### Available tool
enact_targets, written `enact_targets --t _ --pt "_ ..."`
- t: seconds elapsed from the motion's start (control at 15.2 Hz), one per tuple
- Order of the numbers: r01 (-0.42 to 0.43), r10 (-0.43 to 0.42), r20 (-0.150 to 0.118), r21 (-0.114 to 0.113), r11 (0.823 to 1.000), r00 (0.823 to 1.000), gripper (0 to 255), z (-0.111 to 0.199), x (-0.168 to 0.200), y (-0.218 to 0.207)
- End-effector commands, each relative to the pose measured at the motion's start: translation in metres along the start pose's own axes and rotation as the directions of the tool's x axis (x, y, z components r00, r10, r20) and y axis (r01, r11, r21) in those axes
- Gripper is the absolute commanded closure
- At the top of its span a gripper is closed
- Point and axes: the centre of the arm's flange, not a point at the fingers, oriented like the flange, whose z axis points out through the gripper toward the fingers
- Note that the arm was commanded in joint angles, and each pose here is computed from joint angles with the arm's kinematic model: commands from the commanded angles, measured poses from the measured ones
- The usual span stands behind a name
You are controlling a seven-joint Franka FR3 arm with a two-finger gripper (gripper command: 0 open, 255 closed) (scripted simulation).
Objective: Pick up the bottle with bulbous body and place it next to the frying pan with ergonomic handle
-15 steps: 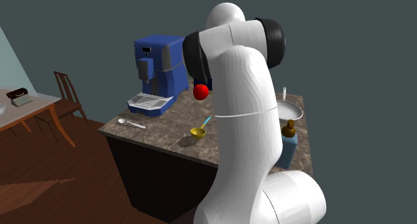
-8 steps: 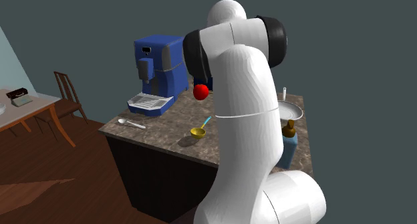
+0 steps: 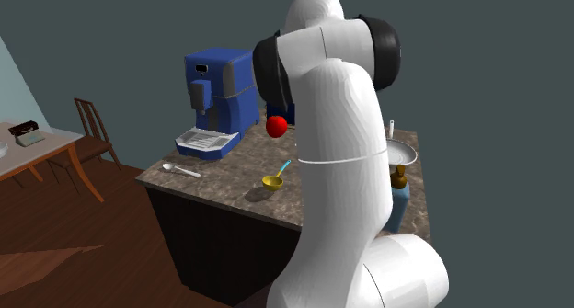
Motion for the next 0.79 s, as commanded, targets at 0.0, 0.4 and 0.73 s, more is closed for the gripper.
enact_targets --t 0.0,0.4,0.73 --pt "0.000 0.000 0.000 0.000 1.000 1.000 255 -0.010 -0.001 0.000" --pt "0.000 0.000 0.000 0.000 1.000 1.000 255 -0.042 -0.003 0.000" --pt "0.000 0.000 0.000 0.000 1.000 1.000 255 -0.068 -0.005 0.000"
